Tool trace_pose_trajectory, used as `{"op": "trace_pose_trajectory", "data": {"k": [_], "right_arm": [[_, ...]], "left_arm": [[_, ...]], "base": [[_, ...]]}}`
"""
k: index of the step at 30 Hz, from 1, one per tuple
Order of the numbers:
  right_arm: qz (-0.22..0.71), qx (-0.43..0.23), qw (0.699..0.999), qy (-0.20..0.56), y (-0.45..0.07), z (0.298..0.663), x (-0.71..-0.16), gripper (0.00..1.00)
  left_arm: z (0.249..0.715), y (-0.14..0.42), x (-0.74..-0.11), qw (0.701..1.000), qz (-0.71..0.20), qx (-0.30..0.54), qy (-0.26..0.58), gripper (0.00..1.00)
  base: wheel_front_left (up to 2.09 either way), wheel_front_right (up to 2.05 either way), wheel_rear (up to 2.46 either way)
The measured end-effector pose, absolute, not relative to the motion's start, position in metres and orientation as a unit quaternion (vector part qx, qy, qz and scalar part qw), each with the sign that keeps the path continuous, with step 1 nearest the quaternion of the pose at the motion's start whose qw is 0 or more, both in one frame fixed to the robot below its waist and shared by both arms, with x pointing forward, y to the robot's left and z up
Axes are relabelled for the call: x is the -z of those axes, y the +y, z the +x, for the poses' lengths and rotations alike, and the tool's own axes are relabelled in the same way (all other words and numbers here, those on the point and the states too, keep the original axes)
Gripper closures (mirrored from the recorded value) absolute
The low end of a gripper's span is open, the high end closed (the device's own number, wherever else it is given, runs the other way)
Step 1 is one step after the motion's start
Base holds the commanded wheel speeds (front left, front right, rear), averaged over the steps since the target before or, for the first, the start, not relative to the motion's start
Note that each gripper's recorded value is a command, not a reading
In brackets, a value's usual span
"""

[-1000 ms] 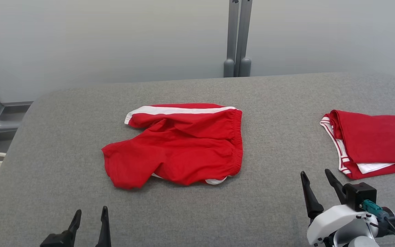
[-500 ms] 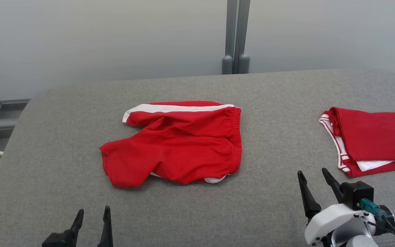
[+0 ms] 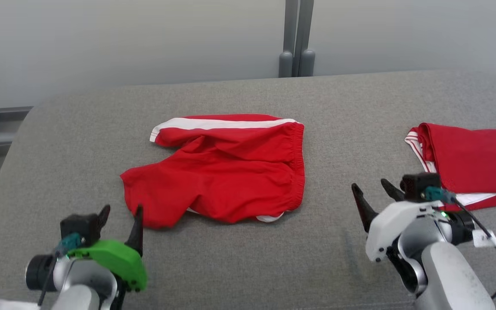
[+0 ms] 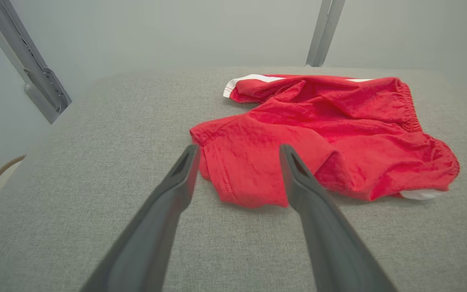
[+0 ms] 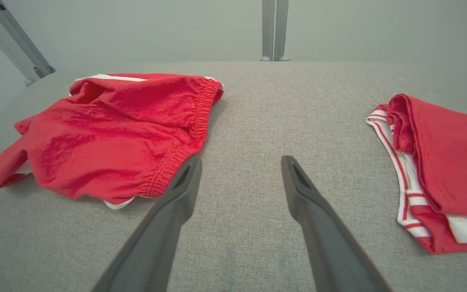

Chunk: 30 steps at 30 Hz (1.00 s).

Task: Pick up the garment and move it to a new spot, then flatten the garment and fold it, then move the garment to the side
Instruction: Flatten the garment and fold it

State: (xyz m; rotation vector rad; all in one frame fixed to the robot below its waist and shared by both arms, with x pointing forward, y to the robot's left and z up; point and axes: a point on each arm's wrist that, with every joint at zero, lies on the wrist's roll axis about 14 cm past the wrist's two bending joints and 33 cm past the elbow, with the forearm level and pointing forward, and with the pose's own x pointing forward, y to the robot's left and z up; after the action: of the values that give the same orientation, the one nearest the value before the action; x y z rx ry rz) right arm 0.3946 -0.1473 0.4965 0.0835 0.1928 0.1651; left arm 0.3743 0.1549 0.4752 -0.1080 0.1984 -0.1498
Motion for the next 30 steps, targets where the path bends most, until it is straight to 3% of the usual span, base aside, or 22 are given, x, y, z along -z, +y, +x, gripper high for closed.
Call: {"op": "trace_pose_trajectory", "data": {"k": [12,23,30], "right_arm": [[0.031,-0.103,0.963,0.247,-0.14,0.488,-0.509,0.0],[0.01,-0.115,0.952,0.282,-0.131,0.558,-0.501,0.0],[-0.006,-0.115,0.95,0.289,-0.13,0.592,-0.488,0.0]], "left_arm": [[0.498,0.137,-0.495,0.973,0.058,0.128,0.182,0.0],[0.562,0.144,-0.445,0.94,0.139,0.141,0.277,0.0],[0.589,0.152,-0.413,0.928,0.145,0.133,0.315,0.0]], "base": [[0.0,0.0,0.0],[0.0,0.0,0.0],[0.0,0.0,0.0]]}}
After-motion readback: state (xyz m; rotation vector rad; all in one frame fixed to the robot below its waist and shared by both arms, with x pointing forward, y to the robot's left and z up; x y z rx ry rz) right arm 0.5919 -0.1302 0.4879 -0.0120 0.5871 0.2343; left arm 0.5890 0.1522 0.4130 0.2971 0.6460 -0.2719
